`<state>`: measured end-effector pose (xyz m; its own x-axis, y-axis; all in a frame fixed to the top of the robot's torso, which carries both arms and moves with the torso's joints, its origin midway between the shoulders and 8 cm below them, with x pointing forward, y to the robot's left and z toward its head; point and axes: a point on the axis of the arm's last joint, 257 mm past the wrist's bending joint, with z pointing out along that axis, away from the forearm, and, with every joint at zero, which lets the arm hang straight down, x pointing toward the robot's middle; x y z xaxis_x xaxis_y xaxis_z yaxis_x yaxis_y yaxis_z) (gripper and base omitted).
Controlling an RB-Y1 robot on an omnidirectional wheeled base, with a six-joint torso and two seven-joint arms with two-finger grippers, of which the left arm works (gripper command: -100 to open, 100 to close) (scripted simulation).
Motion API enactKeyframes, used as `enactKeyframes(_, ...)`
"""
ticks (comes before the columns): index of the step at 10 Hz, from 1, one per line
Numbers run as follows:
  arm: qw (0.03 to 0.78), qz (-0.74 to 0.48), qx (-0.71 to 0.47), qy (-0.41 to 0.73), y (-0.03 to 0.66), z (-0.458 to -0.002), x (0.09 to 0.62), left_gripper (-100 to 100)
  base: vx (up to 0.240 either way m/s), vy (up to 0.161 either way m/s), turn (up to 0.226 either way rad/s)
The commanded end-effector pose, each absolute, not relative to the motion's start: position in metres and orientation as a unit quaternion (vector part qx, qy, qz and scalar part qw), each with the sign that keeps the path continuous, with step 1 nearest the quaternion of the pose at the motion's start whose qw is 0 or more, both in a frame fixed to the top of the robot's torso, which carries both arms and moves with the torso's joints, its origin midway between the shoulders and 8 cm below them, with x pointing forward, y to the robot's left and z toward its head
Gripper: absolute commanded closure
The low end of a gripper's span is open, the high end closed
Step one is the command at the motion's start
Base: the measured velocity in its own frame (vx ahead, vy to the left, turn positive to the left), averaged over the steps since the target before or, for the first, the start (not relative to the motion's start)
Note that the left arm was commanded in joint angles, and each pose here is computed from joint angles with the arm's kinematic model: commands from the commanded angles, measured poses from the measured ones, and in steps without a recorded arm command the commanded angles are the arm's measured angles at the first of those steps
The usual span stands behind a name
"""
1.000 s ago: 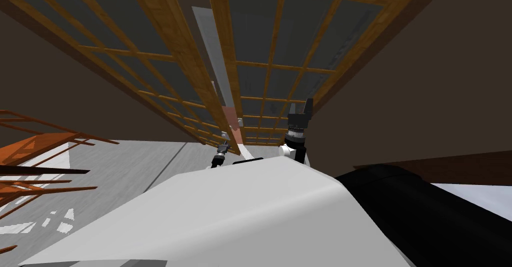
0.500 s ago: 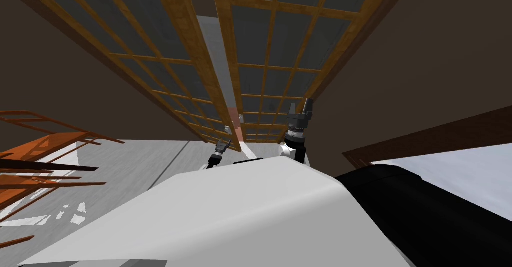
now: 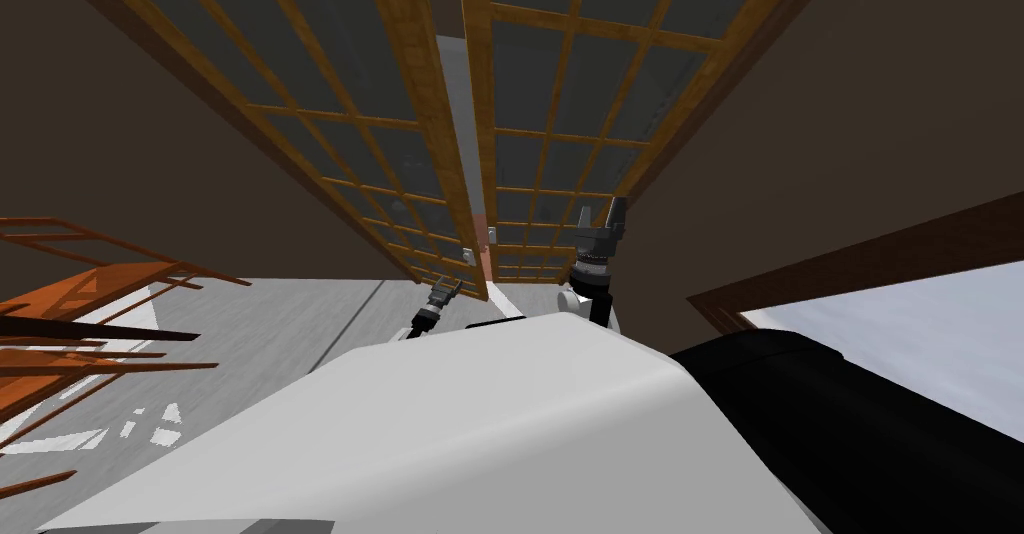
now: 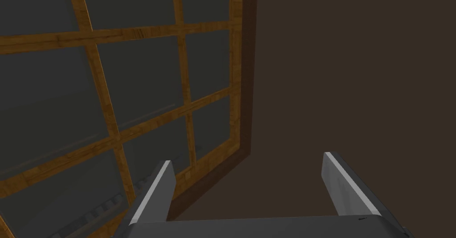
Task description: Pull the door open
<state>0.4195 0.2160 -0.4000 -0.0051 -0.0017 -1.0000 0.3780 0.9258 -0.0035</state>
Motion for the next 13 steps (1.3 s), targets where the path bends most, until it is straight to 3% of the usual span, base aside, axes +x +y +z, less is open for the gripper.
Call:
enactKeyframes(1, 0.693, -0.135, 0.132, 0.696, 0.218, -0.400, 0.422, -100, 0.016, -0.117, -0.087)
enactKeyframes(6, 0.696, -0.126, 0.122, 0.696, 0.226, -0.399, 0.428, -100, 0.113, -0.154, -0.065)
enactKeyframes(11, 0.698, -0.122, 0.115, 0.696, 0.230, -0.399, 0.432, -100, 0.164, 0.067, -0.028)
enactKeyframes(12, 0.698, -0.122, 0.115, 0.696, 0.230, -0.399, 0.432, 100, -0.007, -0.007, 0.004)
enactKeyframes(13, 0.698, -0.122, 0.115, 0.696, 0.230, -0.399, 0.432, 100, -0.025, -0.026, 0.006)
